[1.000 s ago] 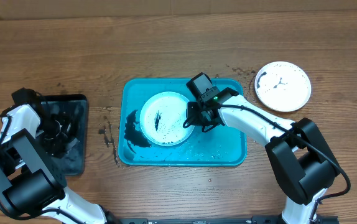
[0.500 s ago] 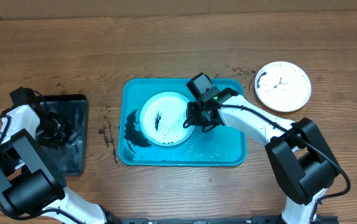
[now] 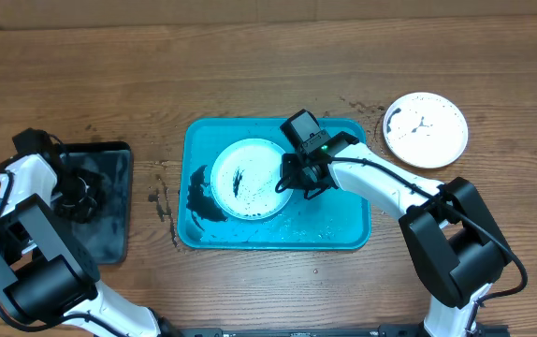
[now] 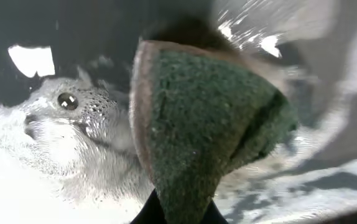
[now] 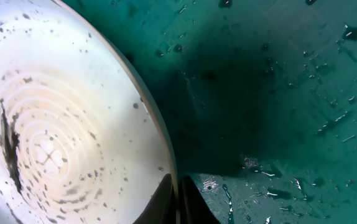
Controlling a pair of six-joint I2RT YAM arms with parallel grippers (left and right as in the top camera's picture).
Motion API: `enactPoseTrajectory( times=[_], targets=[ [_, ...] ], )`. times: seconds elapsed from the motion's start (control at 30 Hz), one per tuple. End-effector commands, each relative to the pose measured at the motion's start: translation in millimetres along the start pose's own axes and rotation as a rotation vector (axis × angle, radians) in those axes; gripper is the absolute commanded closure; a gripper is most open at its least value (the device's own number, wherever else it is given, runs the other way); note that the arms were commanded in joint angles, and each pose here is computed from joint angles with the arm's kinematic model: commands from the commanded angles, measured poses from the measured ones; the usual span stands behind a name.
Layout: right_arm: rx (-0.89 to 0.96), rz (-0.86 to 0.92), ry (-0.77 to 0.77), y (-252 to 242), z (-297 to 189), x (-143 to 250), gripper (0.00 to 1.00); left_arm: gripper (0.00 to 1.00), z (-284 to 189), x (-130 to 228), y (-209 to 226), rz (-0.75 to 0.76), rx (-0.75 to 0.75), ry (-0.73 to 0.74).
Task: Clean dirty plates on tray and stack at the side
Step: 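Rub the sponge in the soapy basin water with the left gripper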
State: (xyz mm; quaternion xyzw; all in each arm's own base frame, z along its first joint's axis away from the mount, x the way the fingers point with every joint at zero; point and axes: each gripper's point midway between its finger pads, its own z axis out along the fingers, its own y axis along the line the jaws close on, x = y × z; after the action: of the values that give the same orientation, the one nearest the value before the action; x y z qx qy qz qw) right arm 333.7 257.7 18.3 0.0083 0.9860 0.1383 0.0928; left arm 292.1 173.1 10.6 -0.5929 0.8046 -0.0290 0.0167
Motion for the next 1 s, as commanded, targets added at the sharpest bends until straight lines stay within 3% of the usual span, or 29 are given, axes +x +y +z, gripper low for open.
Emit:
enactPoseTrajectory(
  times=[0.0, 0.17, 0.3, 0.5, 0.63, 0.9, 0.93, 0.97],
  targets=[
    [0.014, 0.002, -0.011, -3.1, 0.1, -1.6, 0.96, 0.96, -42.3, -18.4, -16.1, 0.039, 0.025, -0.052],
    [0.013, 0.002, -0.013, -2.9, 0.1, -2.0, 0.96, 0.96, -94.3, -12.6, -20.7, 0.040, 0.048, -0.041],
    [0.013, 0.002, -0.013, -2.9, 0.1, -1.9, 0.96, 0.96, -104.2, -0.1, -23.6, 0.066, 0.079, 0.010],
    [0.014, 0.002, -0.011, -3.1, 0.1, -1.6, 0.96, 0.96, -88.4, 23.0, -43.7, 0.116, 0.187, 0.184],
    [0.016, 0.002, -0.009, -3.6, 0.1, -0.9, 0.96, 0.96, -57.4, 20.8, -37.5, 0.100, 0.117, 0.239],
    [0.017, 0.002, -0.007, -3.9, 0.1, -0.5, 0.96, 0.96, -4.8, -6.8, -12.9, 0.100, -0.078, 0.176],
    [0.017, 0.002, -0.007, -3.8, 0.1, -0.6, 0.96, 0.93, -3.4, -6.9, -13.2, 0.099, -0.077, 0.177],
    [0.016, 0.002, -0.009, -3.6, 0.1, -0.9, 0.96, 0.78, -2.4, -7.0, -13.0, 0.099, -0.079, 0.179]
  ],
)
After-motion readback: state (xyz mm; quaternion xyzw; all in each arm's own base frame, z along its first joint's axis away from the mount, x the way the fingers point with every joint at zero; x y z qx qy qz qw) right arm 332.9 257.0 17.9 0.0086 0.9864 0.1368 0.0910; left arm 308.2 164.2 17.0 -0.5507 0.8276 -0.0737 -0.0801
